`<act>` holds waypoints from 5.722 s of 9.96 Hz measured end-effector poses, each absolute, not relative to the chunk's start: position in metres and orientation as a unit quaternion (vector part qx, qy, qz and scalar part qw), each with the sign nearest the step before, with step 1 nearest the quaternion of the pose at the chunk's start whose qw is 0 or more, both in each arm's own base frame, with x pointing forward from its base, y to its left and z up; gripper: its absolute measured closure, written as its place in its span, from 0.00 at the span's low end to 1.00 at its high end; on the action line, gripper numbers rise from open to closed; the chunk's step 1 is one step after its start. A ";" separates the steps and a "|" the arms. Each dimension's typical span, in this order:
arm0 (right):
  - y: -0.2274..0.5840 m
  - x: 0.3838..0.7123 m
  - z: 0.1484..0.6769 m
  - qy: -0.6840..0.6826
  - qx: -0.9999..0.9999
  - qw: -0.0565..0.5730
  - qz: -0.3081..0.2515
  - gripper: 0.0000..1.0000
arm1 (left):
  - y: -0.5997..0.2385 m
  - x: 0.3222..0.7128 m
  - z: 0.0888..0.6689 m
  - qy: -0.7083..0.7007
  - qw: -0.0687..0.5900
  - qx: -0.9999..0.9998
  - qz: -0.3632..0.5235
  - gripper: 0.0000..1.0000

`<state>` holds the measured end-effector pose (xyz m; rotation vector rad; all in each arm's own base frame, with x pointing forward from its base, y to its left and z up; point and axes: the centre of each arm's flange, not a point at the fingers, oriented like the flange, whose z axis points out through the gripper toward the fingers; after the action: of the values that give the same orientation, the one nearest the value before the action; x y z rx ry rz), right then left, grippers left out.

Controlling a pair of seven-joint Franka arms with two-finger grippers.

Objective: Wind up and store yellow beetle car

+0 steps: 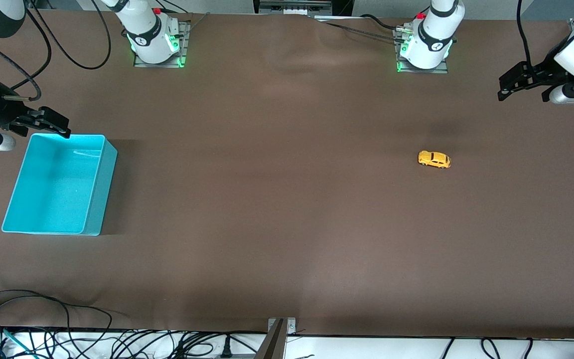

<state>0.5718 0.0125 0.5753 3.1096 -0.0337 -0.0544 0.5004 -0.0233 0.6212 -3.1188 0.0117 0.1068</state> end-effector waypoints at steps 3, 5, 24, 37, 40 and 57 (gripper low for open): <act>0.012 0.571 0.588 -0.017 1.000 0.016 -0.015 0.00 | -0.027 0.505 0.622 0.008 0.013 -1.000 0.018 0.00; 0.014 0.570 0.595 -0.023 1.000 0.015 -0.013 0.00 | -0.028 0.510 0.621 0.008 0.013 -1.000 0.008 0.00; 0.012 0.573 0.587 -0.008 1.000 0.015 -0.022 0.00 | -0.015 0.525 0.623 -0.006 0.015 -0.999 0.028 0.00; 0.009 0.580 0.574 -0.009 0.999 0.016 -0.033 0.00 | -0.018 0.526 0.616 -0.003 0.015 -0.999 0.038 0.00; 0.008 0.580 0.575 -0.010 0.999 0.016 -0.032 0.00 | -0.018 0.526 0.616 -0.003 0.015 -0.999 0.038 0.00; 0.008 0.583 0.566 -0.010 0.999 0.016 -0.039 0.00 | -0.019 0.533 0.428 0.002 0.013 -1.000 0.019 0.00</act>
<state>0.5833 0.0077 0.5659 3.1069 -0.0304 -0.1224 0.5333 -0.0185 0.4278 -3.1142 0.0068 0.0603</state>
